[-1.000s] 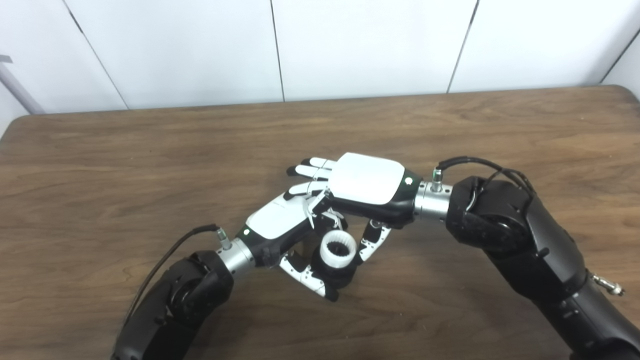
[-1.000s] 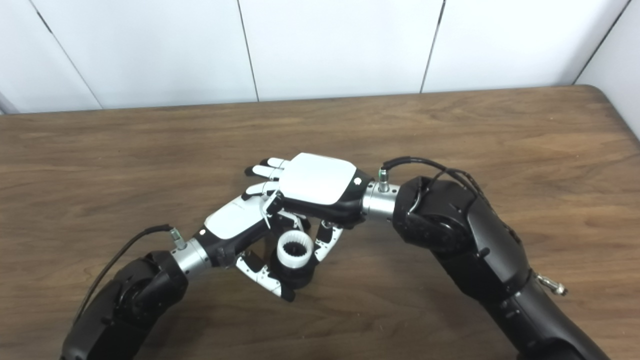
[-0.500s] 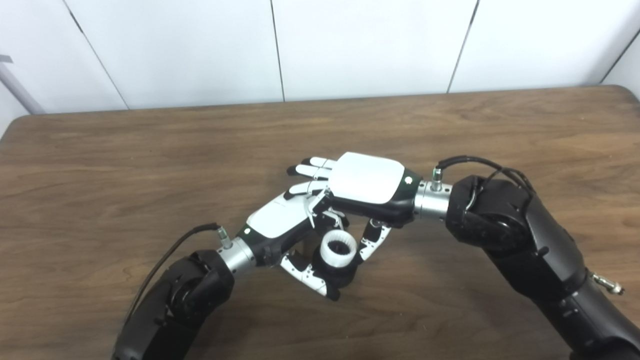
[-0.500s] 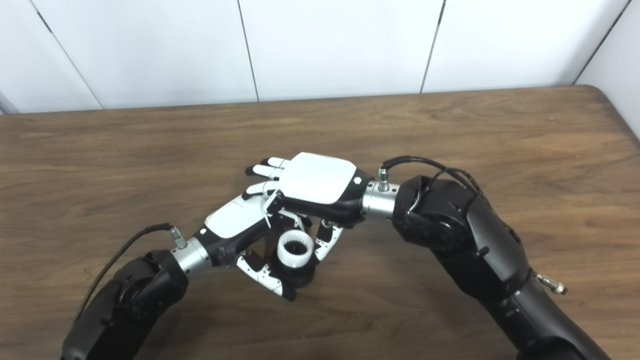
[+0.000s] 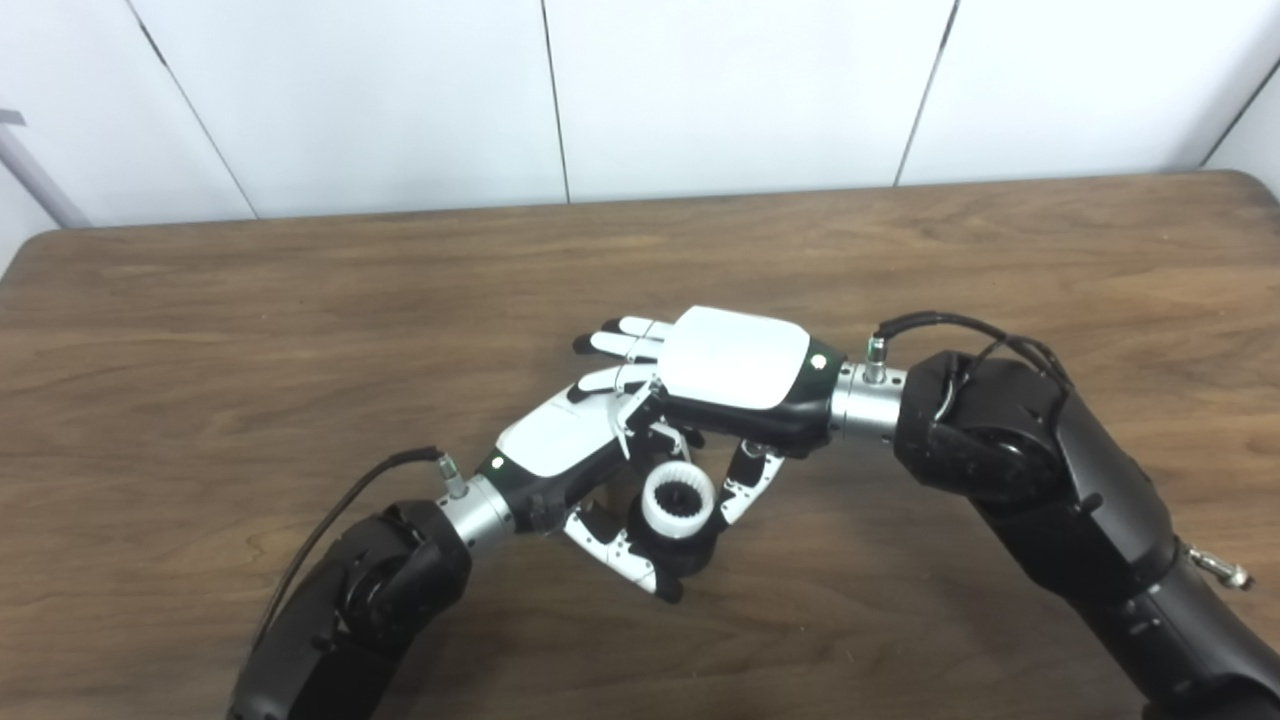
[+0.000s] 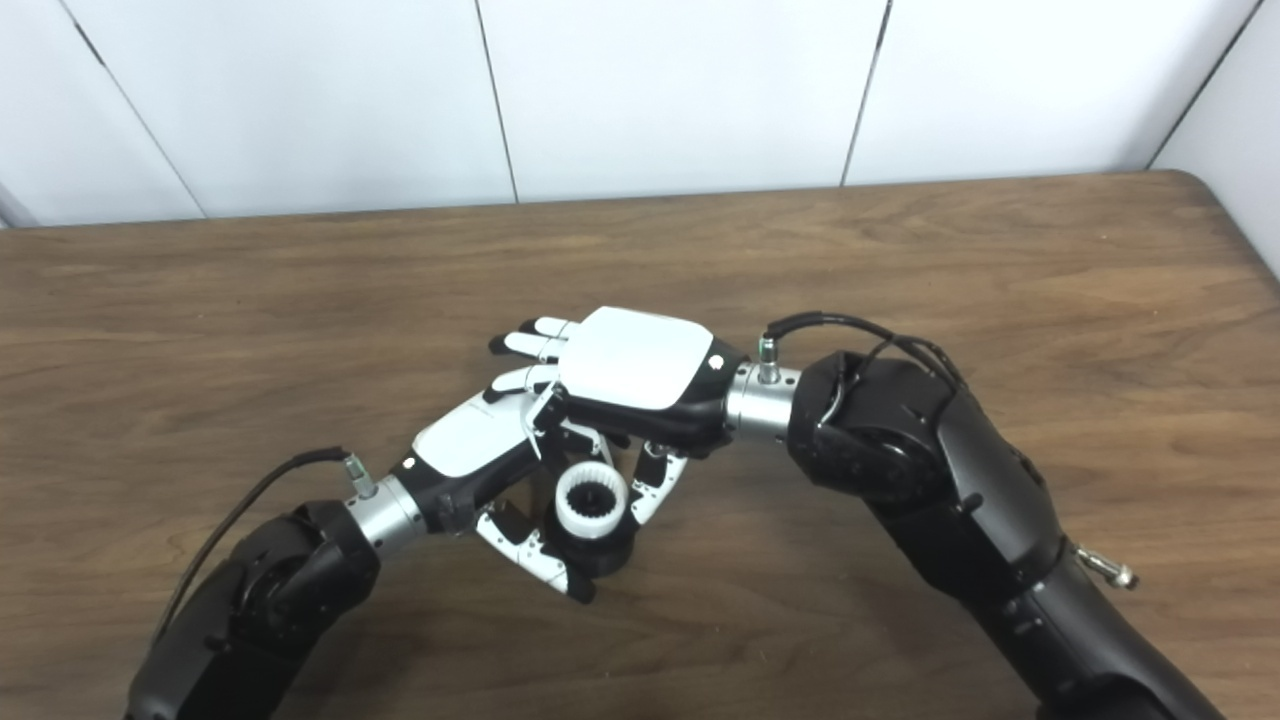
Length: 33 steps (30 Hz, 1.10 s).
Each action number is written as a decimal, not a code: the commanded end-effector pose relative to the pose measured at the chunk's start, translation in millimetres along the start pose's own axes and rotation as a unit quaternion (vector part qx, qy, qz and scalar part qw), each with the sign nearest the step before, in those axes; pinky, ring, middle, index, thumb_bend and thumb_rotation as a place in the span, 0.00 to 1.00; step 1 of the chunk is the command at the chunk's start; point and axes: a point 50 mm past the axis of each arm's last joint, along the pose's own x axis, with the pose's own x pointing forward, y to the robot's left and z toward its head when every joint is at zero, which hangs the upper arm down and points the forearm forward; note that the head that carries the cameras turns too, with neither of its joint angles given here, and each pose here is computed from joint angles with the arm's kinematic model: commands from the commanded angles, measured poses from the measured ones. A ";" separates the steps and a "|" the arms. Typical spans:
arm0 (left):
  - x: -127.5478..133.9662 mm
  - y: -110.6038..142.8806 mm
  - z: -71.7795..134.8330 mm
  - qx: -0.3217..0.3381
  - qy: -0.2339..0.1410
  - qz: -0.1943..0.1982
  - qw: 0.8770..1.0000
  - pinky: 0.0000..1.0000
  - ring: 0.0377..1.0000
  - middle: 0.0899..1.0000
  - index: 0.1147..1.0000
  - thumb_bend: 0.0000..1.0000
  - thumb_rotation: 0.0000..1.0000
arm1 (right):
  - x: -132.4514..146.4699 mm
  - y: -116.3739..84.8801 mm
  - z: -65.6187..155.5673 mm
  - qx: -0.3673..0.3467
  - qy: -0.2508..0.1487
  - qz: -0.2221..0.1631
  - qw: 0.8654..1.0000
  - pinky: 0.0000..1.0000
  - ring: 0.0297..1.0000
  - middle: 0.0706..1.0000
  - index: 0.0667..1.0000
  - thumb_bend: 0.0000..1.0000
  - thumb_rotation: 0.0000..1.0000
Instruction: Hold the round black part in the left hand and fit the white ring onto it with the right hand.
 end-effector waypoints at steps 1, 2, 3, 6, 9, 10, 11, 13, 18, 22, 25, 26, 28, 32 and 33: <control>7.3 18.2 4.4 0.014 -0.018 0.035 0.999 1.00 0.96 0.78 0.42 0.52 0.06 | 0.0 -12.9 2.6 -0.006 -0.020 -0.022 1.000 1.00 1.00 0.86 0.44 0.53 0.14; 7.3 18.0 4.2 0.014 -0.017 0.035 0.999 1.00 0.96 0.78 0.42 0.52 0.06 | -0.2 -12.2 2.8 -0.003 -0.021 -0.021 1.000 1.00 1.00 0.85 0.44 0.53 0.14; 7.4 17.7 4.0 0.012 -0.015 0.036 0.999 1.00 0.96 0.77 0.42 0.52 0.06 | -0.6 -11.6 3.0 -0.001 -0.021 -0.018 1.000 1.00 1.00 0.85 0.44 0.53 0.14; 7.9 17.4 4.3 0.009 -0.014 0.038 0.999 1.00 0.96 0.75 0.42 0.52 0.06 | -1.8 -10.5 3.5 -0.002 -0.019 -0.010 1.000 1.00 1.00 0.85 0.44 0.53 0.14; 8.7 18.0 5.3 0.008 -0.015 0.038 0.999 1.00 0.96 0.74 0.42 0.52 0.06 | -2.5 -10.4 3.9 -0.003 -0.018 -0.008 1.000 1.00 1.00 0.85 0.44 0.53 0.14; 8.8 18.2 5.4 0.010 -0.015 0.038 0.999 1.00 0.96 0.74 0.42 0.52 0.06 | -2.6 -10.5 3.9 -0.004 -0.017 -0.006 1.000 1.00 1.00 0.85 0.44 0.53 0.14; 8.9 18.4 5.5 0.011 -0.016 0.038 0.999 1.00 0.95 0.75 0.42 0.52 0.06 | -2.9 -10.5 3.8 -0.004 -0.016 -0.005 1.000 1.00 1.00 0.85 0.44 0.53 0.14; 8.9 18.7 5.5 0.012 -0.017 0.038 0.999 1.00 0.95 0.75 0.42 0.52 0.06 | -3.5 -10.5 3.7 -0.005 -0.015 -0.002 1.000 1.00 1.00 0.86 0.45 0.53 0.15; 8.5 18.2 5.4 0.013 -0.019 0.039 0.999 1.00 0.95 0.76 0.41 0.52 0.06 | -6.1 -12.9 2.3 -0.008 -0.011 0.010 1.000 1.00 1.00 0.90 0.45 0.52 0.15; 8.5 19.3 6.5 0.016 -0.020 0.037 0.999 1.00 0.95 0.75 0.41 0.52 0.06 | -7.0 -14.1 0.9 -0.005 -0.009 0.010 1.000 1.00 1.00 0.91 0.45 0.52 0.15; 8.6 20.3 6.5 0.019 -0.019 0.036 0.999 1.00 0.95 0.75 0.41 0.52 0.06 | -7.3 -14.6 0.4 -0.006 -0.010 0.011 1.000 1.00 1.00 0.91 0.45 0.52 0.16; 8.6 20.5 6.7 0.019 -0.020 0.037 0.999 1.00 0.95 0.75 0.41 0.52 0.06 | -7.5 -14.9 0.6 -0.007 -0.011 0.011 1.000 1.00 1.00 0.92 0.45 0.52 0.16; 8.7 21.0 7.2 0.019 -0.021 0.040 0.999 1.00 0.95 0.75 0.41 0.52 0.06 | -7.9 -15.6 0.8 -0.008 -0.011 0.014 1.000 1.00 1.00 0.92 0.46 0.52 0.16; 9.0 21.2 8.5 0.022 -0.019 0.043 0.999 1.00 0.95 0.75 0.41 0.52 0.06 | -8.3 -16.1 0.5 -0.009 -0.011 0.016 1.000 1.00 1.00 0.93 0.48 0.62 0.18; 9.0 20.8 8.8 0.020 -0.019 0.044 0.999 1.00 0.95 0.75 0.41 0.52 0.06 | -8.3 -16.1 0.4 -0.010 -0.011 0.016 1.000 1.00 1.00 0.93 0.53 0.81 0.22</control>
